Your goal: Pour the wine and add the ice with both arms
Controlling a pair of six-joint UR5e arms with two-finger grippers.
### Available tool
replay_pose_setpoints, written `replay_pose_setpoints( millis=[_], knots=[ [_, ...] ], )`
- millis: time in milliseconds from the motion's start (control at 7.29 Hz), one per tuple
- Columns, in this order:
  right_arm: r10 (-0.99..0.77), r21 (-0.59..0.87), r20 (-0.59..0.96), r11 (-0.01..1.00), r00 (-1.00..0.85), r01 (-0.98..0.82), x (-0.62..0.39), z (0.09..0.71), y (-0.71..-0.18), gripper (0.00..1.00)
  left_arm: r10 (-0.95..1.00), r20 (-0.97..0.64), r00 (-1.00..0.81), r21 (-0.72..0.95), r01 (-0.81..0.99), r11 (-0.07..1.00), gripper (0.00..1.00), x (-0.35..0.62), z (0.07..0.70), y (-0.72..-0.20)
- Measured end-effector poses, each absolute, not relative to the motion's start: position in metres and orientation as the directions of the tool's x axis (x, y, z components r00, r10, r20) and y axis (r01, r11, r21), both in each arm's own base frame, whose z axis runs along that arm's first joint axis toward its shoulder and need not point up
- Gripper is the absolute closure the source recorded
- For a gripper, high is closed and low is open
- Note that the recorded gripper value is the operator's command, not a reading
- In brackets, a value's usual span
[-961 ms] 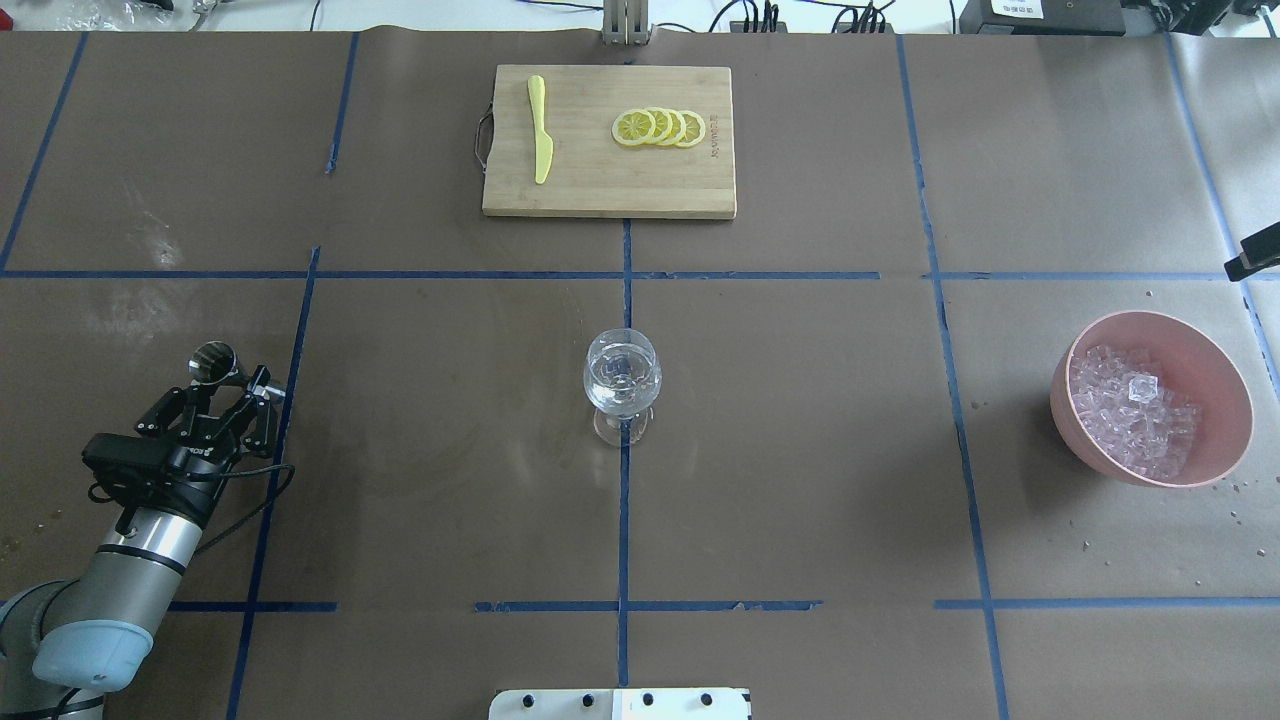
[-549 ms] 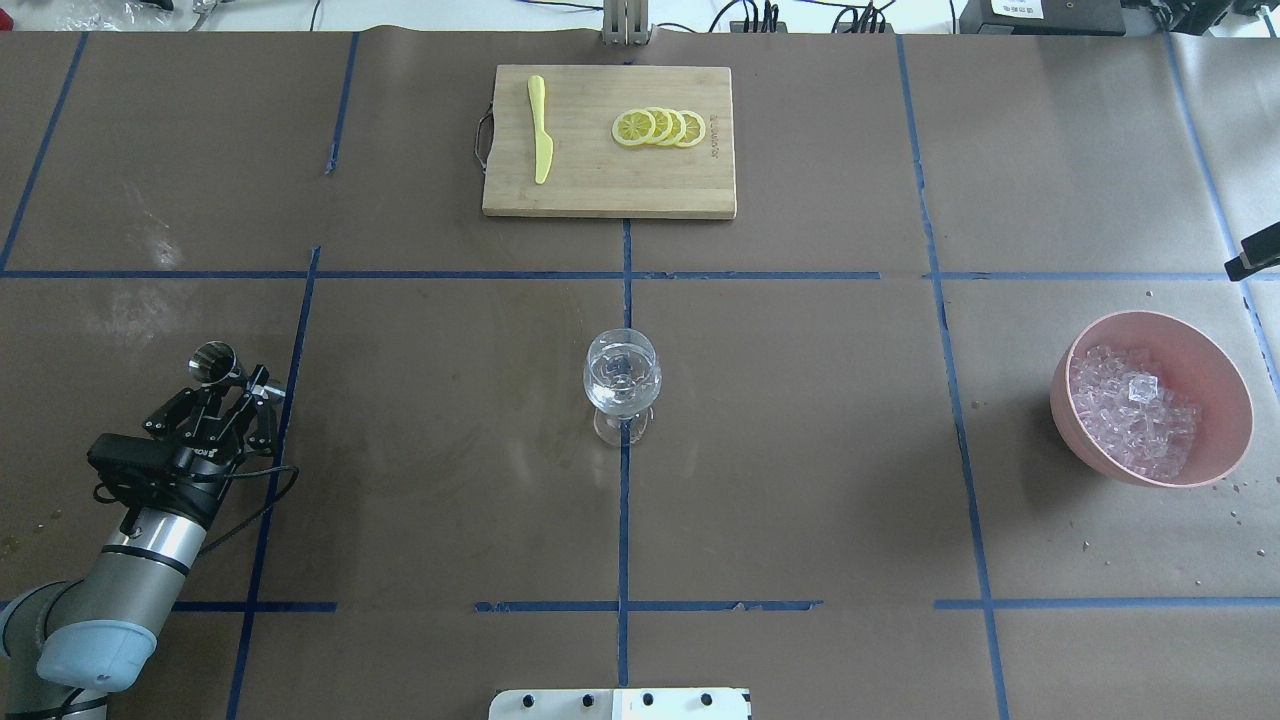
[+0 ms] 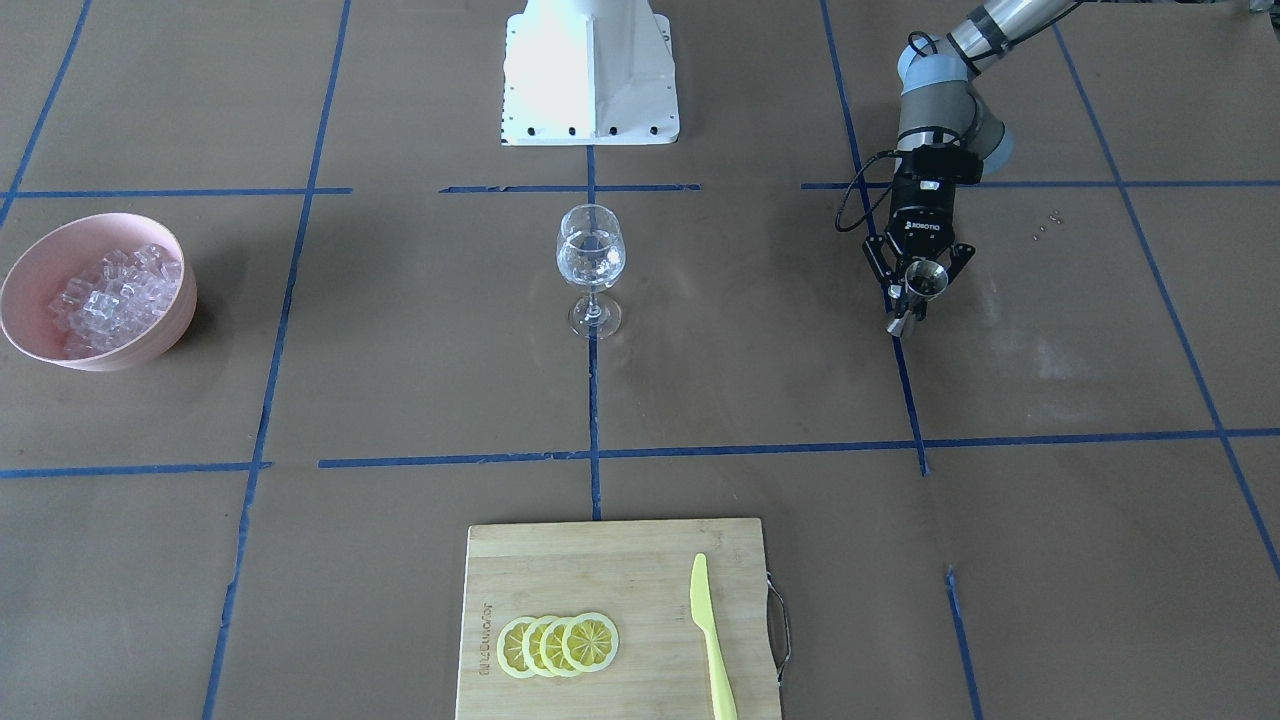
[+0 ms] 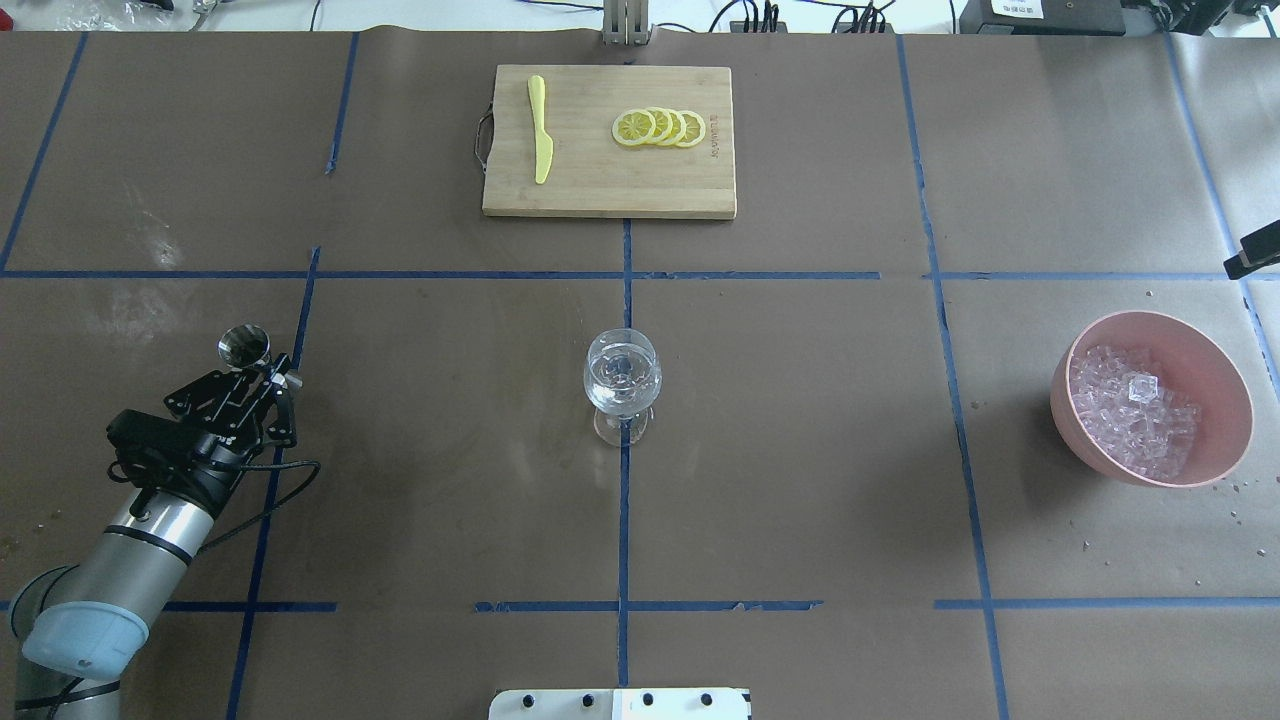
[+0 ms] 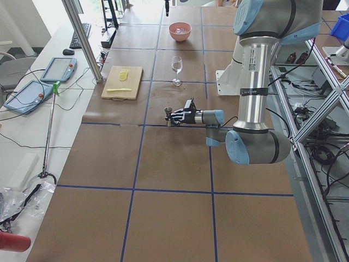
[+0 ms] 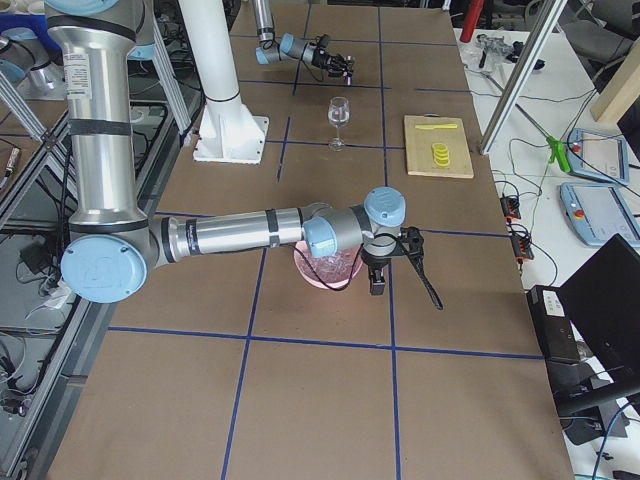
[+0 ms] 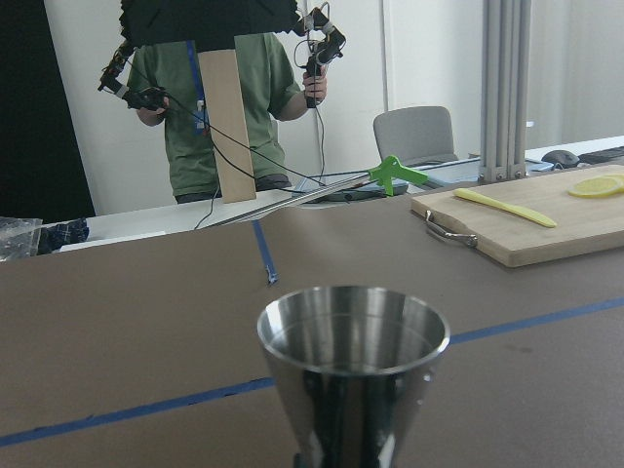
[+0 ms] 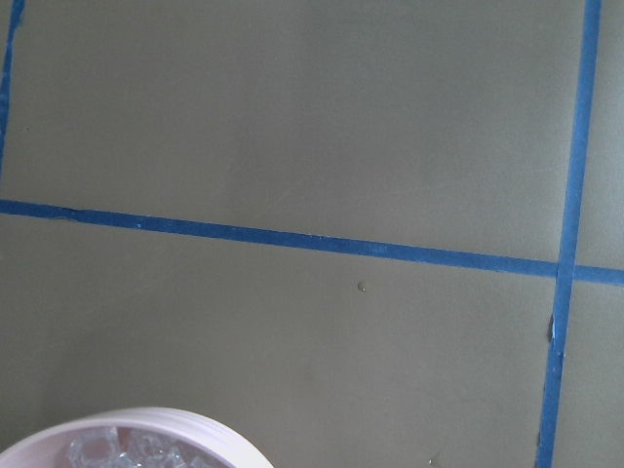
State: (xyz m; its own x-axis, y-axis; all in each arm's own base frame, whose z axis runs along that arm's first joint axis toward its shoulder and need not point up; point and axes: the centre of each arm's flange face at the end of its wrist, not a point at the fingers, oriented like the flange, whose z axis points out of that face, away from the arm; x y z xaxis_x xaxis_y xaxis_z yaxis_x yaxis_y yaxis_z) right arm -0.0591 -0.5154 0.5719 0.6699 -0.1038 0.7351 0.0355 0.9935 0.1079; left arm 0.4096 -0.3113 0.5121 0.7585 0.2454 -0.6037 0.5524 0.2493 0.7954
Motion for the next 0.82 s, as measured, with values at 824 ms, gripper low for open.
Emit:
replay_pose_setpoints(
  millis=[824],
  knots=[
    [-0.143,0.159,0.739,0.987,0.659,0.036,-0.06,0.565,-0.517,0.0,0.414,-0.561,0.717,0.827,0.512,0.234,1.0,0.428,0.369,-0.362]
  ],
)
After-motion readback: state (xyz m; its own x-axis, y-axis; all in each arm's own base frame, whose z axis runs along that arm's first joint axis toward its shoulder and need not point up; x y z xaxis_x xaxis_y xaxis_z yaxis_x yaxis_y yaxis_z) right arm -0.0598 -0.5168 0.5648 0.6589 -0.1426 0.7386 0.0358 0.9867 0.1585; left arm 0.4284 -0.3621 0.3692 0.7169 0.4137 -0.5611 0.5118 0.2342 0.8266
